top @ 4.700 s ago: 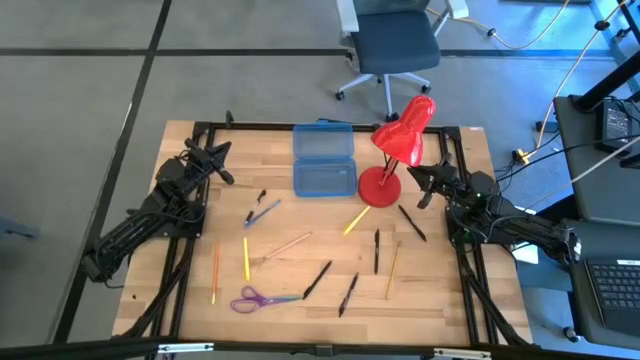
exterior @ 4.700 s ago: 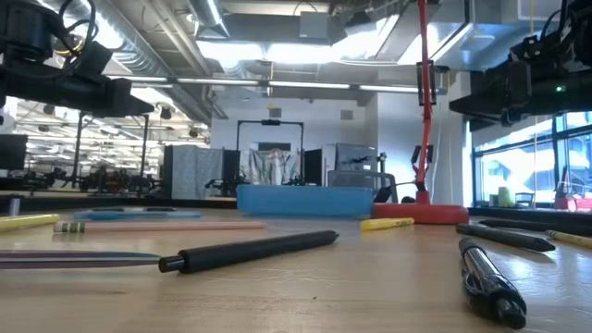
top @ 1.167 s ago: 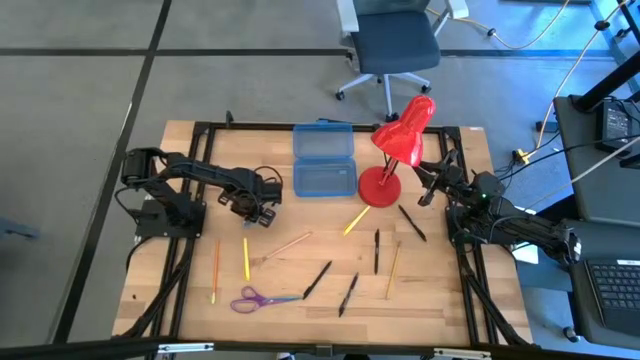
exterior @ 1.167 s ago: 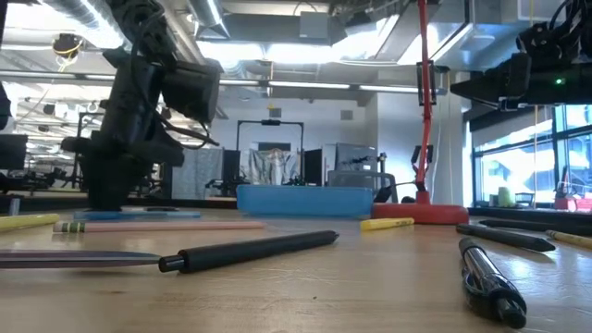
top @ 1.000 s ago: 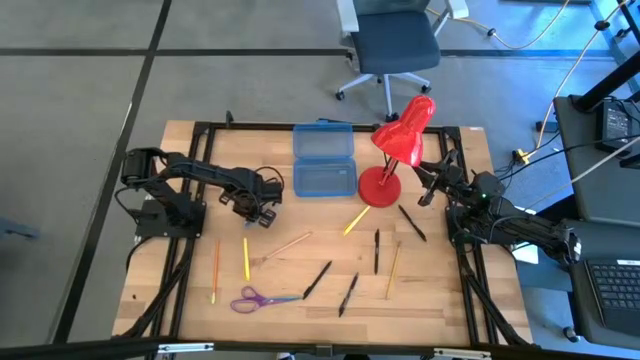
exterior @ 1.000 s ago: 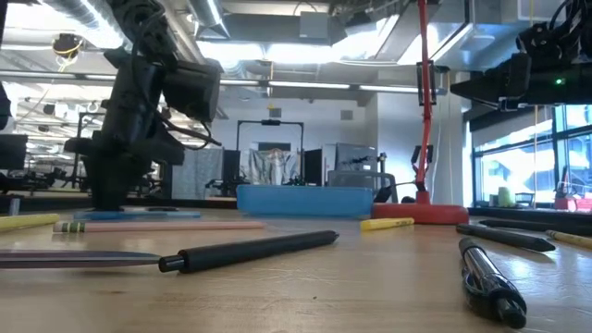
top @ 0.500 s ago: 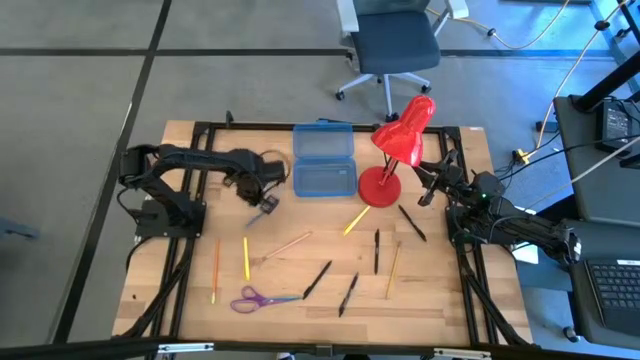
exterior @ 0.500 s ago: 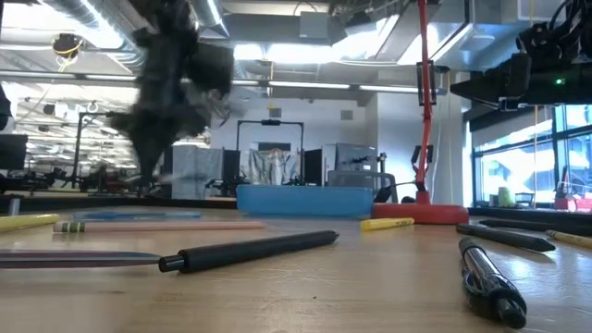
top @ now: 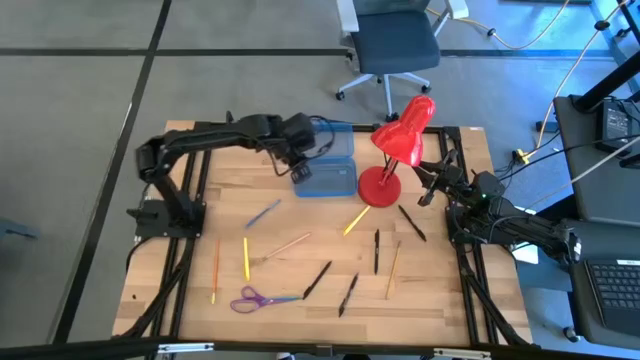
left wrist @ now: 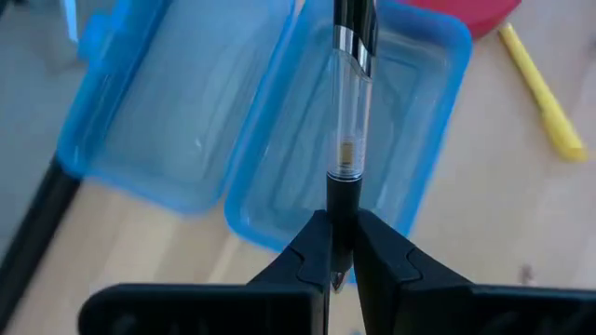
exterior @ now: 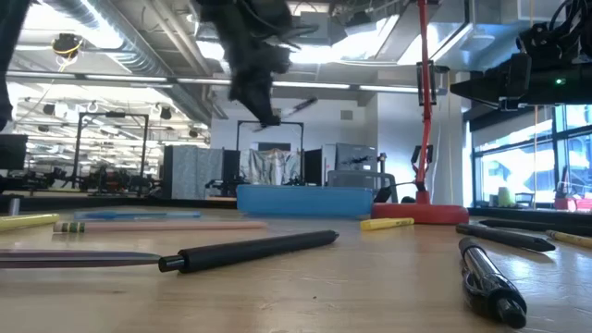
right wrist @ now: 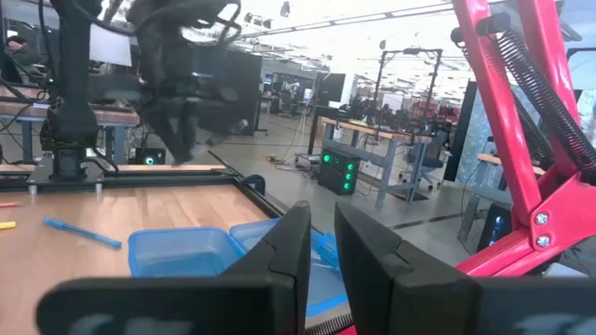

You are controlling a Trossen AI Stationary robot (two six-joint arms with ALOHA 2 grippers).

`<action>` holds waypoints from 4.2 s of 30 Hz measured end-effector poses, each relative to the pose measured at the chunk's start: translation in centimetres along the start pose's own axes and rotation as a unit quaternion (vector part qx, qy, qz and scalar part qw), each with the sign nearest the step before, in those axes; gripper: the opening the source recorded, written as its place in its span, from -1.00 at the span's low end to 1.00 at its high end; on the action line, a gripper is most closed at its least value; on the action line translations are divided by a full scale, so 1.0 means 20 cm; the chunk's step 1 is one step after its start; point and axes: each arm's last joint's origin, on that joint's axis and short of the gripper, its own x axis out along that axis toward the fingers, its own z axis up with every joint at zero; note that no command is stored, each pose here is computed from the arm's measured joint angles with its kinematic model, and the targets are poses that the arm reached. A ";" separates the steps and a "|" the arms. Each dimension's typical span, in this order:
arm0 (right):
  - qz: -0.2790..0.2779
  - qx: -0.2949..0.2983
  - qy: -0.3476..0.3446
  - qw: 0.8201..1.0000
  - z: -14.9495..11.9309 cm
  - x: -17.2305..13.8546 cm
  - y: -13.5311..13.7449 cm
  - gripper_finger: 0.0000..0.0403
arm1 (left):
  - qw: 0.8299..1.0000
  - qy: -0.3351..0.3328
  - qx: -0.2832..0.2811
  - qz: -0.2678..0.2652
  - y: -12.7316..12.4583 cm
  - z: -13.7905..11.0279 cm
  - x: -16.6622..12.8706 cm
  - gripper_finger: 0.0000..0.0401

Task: Pick & place school supplies into a supply box
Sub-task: Put the black pen into the blue supply box, then put the blue pen into the blue supply box

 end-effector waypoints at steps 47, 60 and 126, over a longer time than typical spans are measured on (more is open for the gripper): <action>0.001 0.000 0.006 1.000 -0.01 0.00 0.00 -0.71 | 0.981 0.170 0.083 -0.029 0.08 0.05 0.72 -0.66; 0.003 -0.002 0.018 1.000 -0.02 0.00 0.00 -0.71 | 0.990 0.140 0.029 -0.005 0.08 0.06 0.23 -0.67; 0.008 -0.001 0.046 0.999 -0.04 0.00 0.01 -0.71 | 0.941 0.260 -0.205 0.070 -0.41 -0.99 0.32 -0.92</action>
